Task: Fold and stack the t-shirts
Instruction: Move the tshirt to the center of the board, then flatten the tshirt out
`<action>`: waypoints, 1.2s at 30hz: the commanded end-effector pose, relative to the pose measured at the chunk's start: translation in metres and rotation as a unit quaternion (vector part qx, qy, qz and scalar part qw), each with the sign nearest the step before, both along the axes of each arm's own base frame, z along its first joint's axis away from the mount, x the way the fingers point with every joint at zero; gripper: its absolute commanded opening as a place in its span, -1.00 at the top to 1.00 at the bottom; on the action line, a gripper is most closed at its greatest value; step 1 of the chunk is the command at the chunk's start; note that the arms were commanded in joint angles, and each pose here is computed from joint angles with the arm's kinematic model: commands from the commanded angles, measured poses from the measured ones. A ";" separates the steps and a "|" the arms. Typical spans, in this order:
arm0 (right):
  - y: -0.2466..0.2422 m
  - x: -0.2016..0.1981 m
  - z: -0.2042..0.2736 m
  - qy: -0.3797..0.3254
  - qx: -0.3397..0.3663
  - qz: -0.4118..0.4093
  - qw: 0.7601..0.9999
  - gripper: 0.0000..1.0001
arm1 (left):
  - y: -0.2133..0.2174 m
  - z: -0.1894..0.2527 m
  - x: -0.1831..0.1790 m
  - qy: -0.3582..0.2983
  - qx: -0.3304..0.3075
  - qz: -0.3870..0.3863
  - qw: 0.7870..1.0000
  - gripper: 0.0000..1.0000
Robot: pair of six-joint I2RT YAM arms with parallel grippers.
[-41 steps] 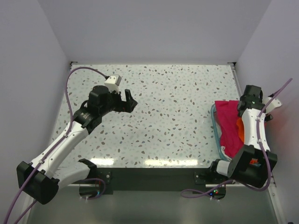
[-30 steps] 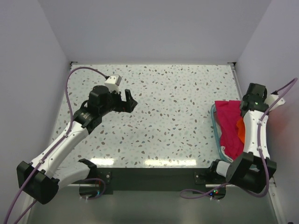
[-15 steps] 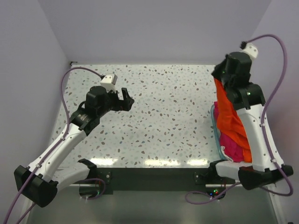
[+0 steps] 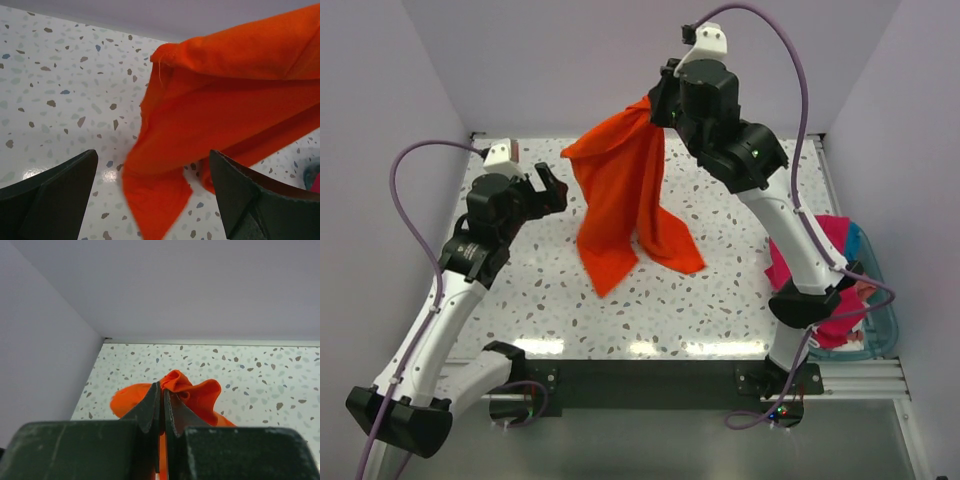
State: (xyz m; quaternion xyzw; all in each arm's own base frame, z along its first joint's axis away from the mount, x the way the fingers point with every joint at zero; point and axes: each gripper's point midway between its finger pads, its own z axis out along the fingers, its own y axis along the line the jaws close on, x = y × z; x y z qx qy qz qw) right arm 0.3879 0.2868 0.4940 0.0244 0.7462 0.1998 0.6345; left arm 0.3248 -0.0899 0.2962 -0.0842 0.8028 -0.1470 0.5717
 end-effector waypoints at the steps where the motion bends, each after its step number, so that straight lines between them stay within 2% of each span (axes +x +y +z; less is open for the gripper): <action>1: -0.041 -0.004 0.034 -0.043 0.011 -0.042 0.998 1.00 | 0.007 0.021 0.000 -0.022 -0.014 0.022 0.999 -0.95; 2: -0.046 0.001 0.026 -0.032 0.011 -0.038 0.999 1.00 | 0.007 0.020 0.001 -0.022 -0.016 0.024 0.999 -0.95; 3: -0.047 0.011 -0.005 0.006 0.012 -0.039 0.999 1.00 | 0.007 0.017 0.002 -0.020 -0.017 0.025 0.999 -0.94; 4: -0.078 0.023 -0.007 0.010 0.029 -0.062 0.998 1.00 | 0.006 0.011 0.003 -0.013 -0.019 0.026 0.999 -0.94; 5: -0.076 0.035 -0.057 0.061 0.016 -0.043 0.997 1.00 | 0.005 0.008 0.003 -0.011 -0.021 0.025 0.999 -0.93; 8: -0.136 0.060 -0.102 0.099 0.043 -0.099 0.989 1.00 | -0.001 -0.009 0.007 0.008 -0.030 0.019 0.999 -0.90; 9: -0.145 0.063 -0.149 0.149 0.044 -0.102 0.983 0.96 | -0.002 -0.024 0.007 0.023 -0.031 0.018 0.999 -0.89; 10: -0.177 0.071 -0.170 0.168 0.051 -0.133 0.975 0.84 | -0.005 -0.031 0.008 0.031 -0.040 0.019 0.999 -0.87; 12: -0.197 0.071 -0.221 0.220 0.047 -0.152 0.962 0.47 | -0.007 -0.053 0.009 0.049 -0.045 0.021 0.998 -0.83; 13: -0.207 0.070 -0.235 0.237 0.039 -0.165 0.957 0.15 | -0.007 -0.061 0.010 0.057 -0.053 0.027 0.997 -0.82; 17: -0.194 0.069 -0.259 0.256 0.016 -0.149 0.955 -0.23 | 0.000 -0.089 0.020 0.084 -0.053 0.067 0.993 -0.74; 21: -0.157 0.072 -0.270 0.254 -0.054 -0.137 0.956 -0.30 | 0.000 -0.108 0.041 0.111 -0.055 0.094 0.988 -0.66; 23: -0.136 0.076 -0.277 0.260 -0.060 -0.111 0.957 -0.30 | -0.006 -0.113 0.053 0.110 -0.064 0.094 0.987 -0.54; 25: -0.122 0.079 -0.296 0.277 -0.077 -0.098 0.953 -0.28 | -0.011 -0.133 0.066 0.130 -0.063 0.099 0.985 -0.36; 26: -0.114 0.080 -0.300 0.279 -0.077 -0.082 0.954 -0.26 | -0.017 -0.154 0.070 0.157 -0.061 0.092 0.981 -0.30; 29: -0.090 0.081 -0.317 0.284 -0.100 -0.045 0.953 -0.22 | -0.038 -0.173 0.078 0.171 -0.080 0.064 0.980 -0.15; 32: -0.069 0.075 -0.337 0.287 -0.145 -0.020 0.947 -0.22 | -0.062 -0.206 0.079 0.203 -0.067 0.050 0.976 -0.15; 36: -0.060 0.069 -0.360 0.295 -0.184 -0.013 0.937 -0.21 | -0.092 -0.223 0.080 0.220 -0.047 0.026 0.974 -0.16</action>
